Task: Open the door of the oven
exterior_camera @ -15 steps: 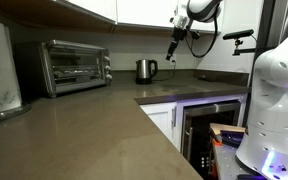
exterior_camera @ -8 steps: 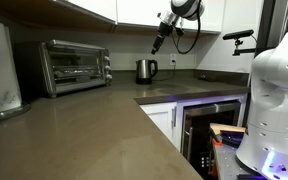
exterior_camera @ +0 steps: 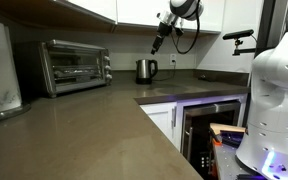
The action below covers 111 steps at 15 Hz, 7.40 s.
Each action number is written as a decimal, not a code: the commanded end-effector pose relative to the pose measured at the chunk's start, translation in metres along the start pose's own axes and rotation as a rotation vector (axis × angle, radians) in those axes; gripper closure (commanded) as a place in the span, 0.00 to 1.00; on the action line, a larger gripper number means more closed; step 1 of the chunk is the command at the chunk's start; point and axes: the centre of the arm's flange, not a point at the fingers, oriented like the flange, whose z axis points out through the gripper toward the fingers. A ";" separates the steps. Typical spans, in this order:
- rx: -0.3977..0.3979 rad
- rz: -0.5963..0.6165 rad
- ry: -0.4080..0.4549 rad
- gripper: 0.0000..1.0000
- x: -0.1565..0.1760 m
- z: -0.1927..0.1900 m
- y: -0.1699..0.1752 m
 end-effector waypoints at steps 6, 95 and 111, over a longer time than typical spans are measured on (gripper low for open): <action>0.083 -0.002 0.061 0.00 0.026 0.021 -0.021; -0.083 -0.113 0.799 0.99 0.197 0.008 -0.180; -0.180 -0.237 0.659 1.00 0.182 0.054 -0.184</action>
